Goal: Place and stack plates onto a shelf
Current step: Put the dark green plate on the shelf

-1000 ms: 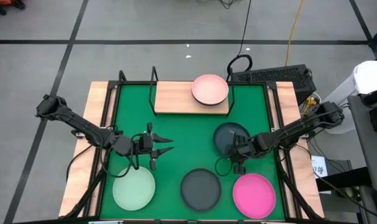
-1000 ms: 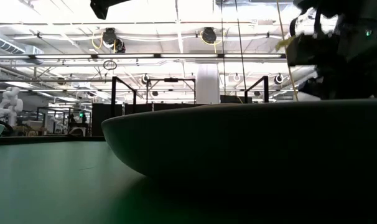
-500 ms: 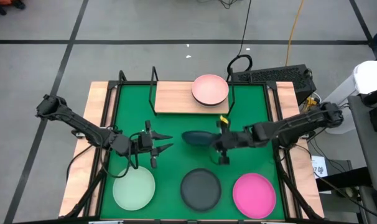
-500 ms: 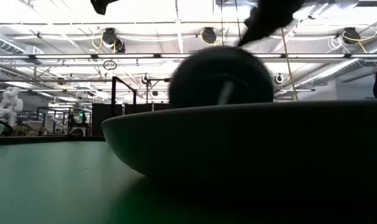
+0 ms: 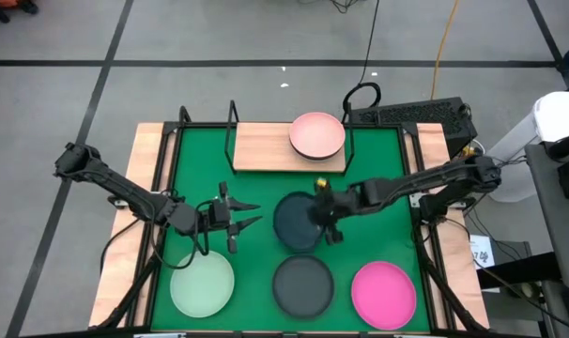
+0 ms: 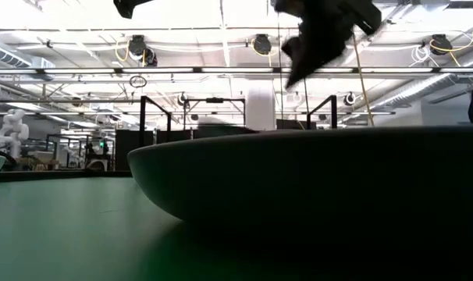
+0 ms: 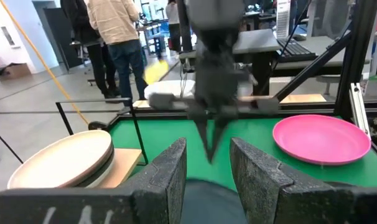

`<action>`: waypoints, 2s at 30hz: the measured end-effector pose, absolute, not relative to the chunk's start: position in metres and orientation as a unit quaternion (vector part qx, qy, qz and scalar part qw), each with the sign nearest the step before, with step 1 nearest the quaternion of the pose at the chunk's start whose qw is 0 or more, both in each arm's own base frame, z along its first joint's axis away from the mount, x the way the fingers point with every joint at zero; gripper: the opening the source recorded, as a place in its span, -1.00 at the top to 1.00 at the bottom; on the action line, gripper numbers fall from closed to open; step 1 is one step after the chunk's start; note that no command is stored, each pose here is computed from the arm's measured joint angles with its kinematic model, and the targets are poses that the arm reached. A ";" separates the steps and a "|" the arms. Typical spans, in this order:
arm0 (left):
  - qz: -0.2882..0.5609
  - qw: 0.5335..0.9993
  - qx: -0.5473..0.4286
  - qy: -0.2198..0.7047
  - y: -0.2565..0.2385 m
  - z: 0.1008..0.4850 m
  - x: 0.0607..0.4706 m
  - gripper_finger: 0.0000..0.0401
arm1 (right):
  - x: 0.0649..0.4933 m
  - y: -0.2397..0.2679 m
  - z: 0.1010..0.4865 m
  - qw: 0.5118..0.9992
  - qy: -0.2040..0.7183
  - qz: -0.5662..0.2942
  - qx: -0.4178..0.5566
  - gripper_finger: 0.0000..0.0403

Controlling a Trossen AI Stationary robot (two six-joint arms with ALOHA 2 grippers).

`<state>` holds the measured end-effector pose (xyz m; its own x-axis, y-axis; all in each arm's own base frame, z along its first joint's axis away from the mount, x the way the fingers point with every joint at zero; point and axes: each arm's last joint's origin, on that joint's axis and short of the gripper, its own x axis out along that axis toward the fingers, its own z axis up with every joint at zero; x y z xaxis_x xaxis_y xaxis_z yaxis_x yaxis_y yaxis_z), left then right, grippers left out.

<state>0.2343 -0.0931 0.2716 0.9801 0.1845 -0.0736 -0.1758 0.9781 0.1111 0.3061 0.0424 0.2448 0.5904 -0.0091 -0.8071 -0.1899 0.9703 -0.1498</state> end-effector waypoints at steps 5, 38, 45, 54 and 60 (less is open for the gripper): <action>0.090 0.993 0.055 0.046 -0.093 0.271 0.234 0.36 | 0.304 0.064 0.210 0.817 0.537 0.113 -0.178 0.84; 0.091 0.994 0.040 0.054 -0.093 0.268 0.234 0.36 | 0.288 0.098 0.127 0.721 0.531 0.111 -0.432 0.65; 0.091 0.994 0.040 0.055 -0.093 0.268 0.234 0.36 | 0.287 0.098 0.142 0.716 0.506 0.104 -0.470 0.97; 0.091 0.993 0.041 0.056 -0.093 0.268 0.234 0.36 | 0.282 0.094 0.185 0.724 0.429 0.121 -0.526 0.99; 0.091 0.994 0.045 0.050 -0.093 0.270 0.234 0.36 | 0.299 0.078 0.206 0.769 0.360 0.066 -0.524 0.99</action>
<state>0.2342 -0.0929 0.2696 0.9784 0.1855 -0.0916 -0.1764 0.9793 0.0989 0.2986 0.0783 0.2057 0.7325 -0.2759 -0.6223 -0.4782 0.4421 -0.7588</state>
